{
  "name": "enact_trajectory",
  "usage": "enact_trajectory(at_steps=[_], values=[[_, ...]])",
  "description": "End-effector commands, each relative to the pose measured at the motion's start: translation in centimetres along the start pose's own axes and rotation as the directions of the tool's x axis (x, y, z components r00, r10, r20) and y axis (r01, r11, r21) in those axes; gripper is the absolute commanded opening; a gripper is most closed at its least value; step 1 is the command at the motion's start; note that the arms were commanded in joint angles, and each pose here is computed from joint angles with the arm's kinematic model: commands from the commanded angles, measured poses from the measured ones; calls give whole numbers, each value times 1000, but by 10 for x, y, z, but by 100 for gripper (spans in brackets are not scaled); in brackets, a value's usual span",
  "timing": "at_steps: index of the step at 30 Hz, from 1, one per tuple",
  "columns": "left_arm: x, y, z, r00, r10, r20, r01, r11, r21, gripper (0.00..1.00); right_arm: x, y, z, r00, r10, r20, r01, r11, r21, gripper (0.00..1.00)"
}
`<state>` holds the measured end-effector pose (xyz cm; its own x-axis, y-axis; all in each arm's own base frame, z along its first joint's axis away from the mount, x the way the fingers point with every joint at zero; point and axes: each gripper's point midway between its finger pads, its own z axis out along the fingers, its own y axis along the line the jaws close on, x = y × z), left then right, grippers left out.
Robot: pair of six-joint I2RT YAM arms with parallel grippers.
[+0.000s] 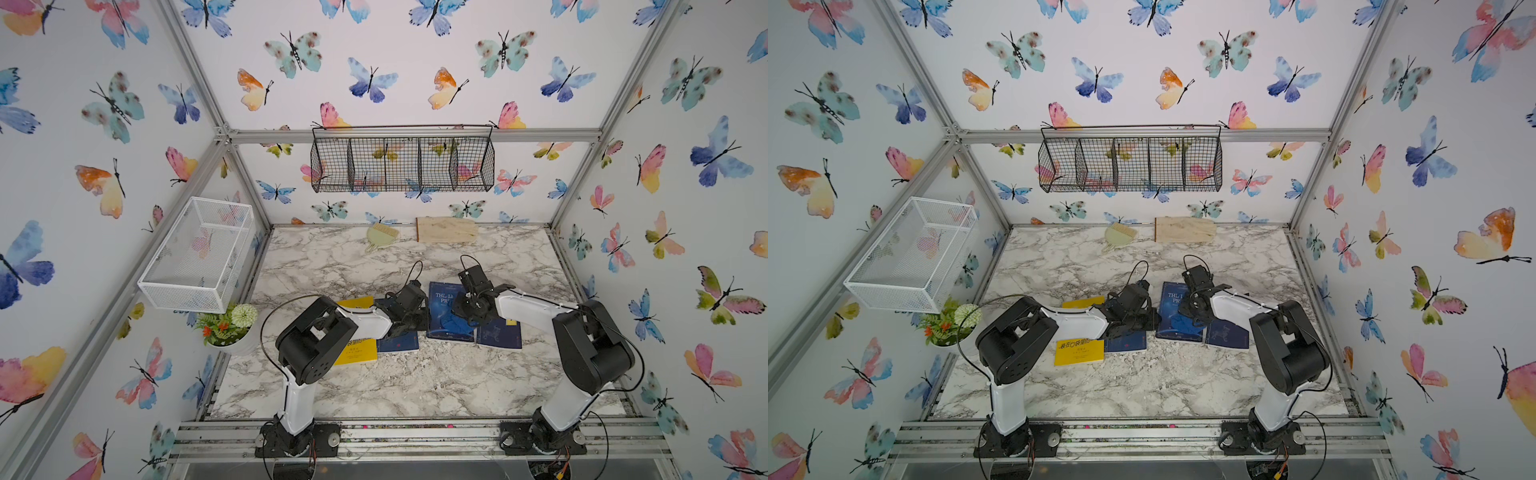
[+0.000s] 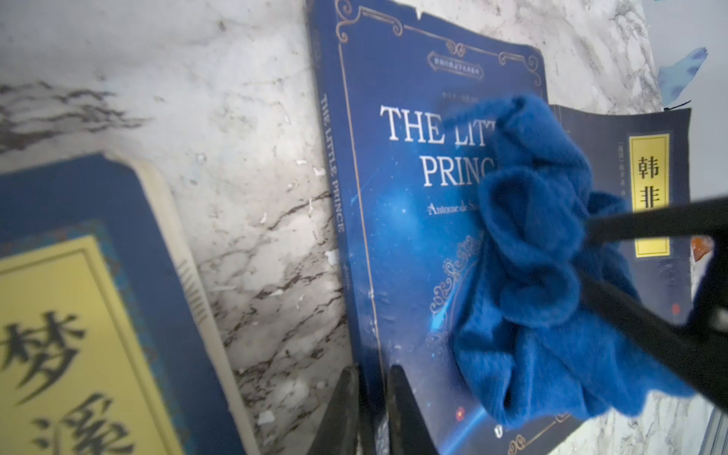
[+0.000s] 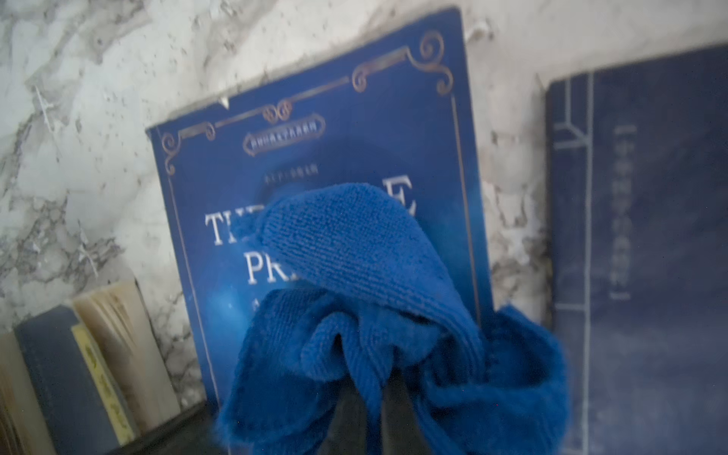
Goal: Wipe the cover of the book
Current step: Wipe the dirt from the cover of the book.
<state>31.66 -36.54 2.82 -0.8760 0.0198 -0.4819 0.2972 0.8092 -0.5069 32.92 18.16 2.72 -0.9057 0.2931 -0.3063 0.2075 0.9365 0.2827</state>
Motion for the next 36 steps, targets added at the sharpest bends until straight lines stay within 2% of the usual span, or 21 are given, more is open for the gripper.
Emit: enact_trajectory(at_steps=[1,8,14,19,25,28,32,36], values=[[36,24,6,993,-18,-117,10,998,-68,16,72,-57,18,970,30,-241,16,983,184,1],[32,28,4,995,-10,-104,1,996,-87,16,27,-26,58,969,-38,-245,95,969,228,1],[32,26,3,995,-10,-103,2,997,-81,16,-19,-1,81,979,-43,-200,93,965,247,1],[34,27,4,994,-13,-108,4,997,-80,16,-9,-13,76,980,-32,-197,84,961,262,1],[35,27,6,993,-16,-115,7,997,-76,16,21,-68,41,983,-35,-180,101,923,370,1],[35,27,6,993,-15,-116,6,997,-79,16,33,-83,32,982,-33,-188,104,919,381,1],[34,27,6,993,-13,-113,4,997,-80,16,40,-82,41,976,-34,-213,109,930,351,1],[33,27,3,994,-11,-110,1,997,-84,16,16,-70,64,974,-27,-225,105,934,343,1]])
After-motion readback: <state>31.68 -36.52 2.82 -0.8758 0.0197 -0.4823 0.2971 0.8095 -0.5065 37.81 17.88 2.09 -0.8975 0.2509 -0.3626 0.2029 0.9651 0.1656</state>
